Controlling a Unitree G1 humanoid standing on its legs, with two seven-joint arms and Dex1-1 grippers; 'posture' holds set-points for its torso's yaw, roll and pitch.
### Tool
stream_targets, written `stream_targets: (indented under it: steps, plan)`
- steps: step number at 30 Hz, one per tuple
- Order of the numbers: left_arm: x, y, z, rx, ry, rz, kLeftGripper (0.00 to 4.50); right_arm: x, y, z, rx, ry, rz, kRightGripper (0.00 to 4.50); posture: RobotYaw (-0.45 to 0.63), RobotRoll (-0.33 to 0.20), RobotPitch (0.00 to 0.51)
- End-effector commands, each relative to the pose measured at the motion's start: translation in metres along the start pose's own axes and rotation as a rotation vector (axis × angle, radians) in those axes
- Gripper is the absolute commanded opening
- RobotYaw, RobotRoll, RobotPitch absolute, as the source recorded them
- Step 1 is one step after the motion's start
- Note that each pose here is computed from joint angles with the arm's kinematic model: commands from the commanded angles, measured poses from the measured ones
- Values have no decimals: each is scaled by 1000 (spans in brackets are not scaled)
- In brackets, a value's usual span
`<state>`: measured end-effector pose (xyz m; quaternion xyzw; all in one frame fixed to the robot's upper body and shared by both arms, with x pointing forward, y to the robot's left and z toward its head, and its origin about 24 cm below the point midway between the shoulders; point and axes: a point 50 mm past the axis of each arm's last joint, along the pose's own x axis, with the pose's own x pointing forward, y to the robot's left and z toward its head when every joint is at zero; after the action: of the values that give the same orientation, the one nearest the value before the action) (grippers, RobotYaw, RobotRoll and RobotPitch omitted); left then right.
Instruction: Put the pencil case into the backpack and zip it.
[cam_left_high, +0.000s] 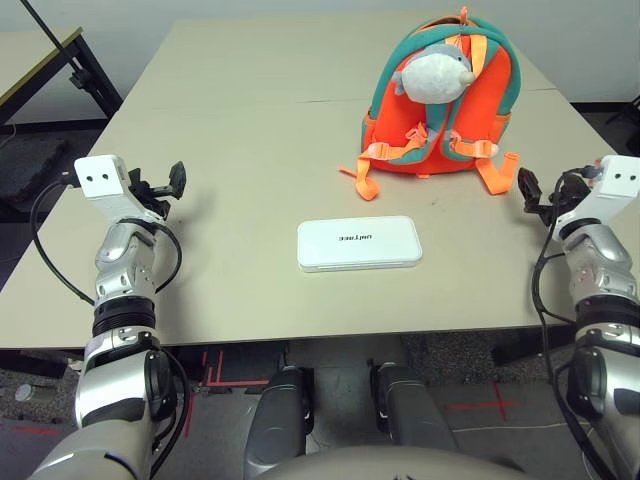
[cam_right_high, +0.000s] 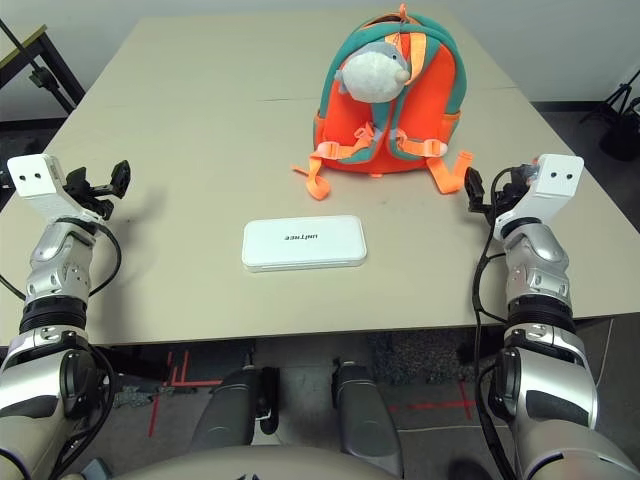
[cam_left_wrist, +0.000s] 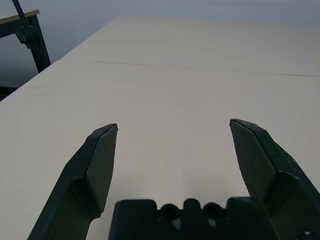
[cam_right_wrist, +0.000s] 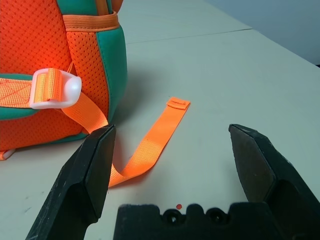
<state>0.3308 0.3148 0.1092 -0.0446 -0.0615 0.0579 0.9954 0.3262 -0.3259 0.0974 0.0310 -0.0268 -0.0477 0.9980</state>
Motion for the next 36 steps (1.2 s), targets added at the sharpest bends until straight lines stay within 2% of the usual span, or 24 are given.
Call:
stream_targets:
  steps: [1,14,20,24,31,36]
  plan:
    - [-1,-1,-6,-7,23,2,4500,-3,-4,0,-13,4,-9,4461,-26,0,131]
    - [-4,5,0,9,18,-5,4500,-3,-2,-3,-9,13,-1,4461,3,0,145]
    - [-3,-2,3,3,26,-71,4500,-4,-5,-3,-5,4,-9,4461,-9,0,125]
    - [0,-15,11,-44,52,-183,4500,-3,-4,-2,-4,-4,-9,4461,-18,0,115]
    - [-4,-41,24,-213,238,-450,4500,-4,-1,1,-34,-7,31,4461,-28,0,115]
    - [-12,-58,30,-372,414,-595,4500,-6,9,8,-97,-14,136,4461,-35,0,116]
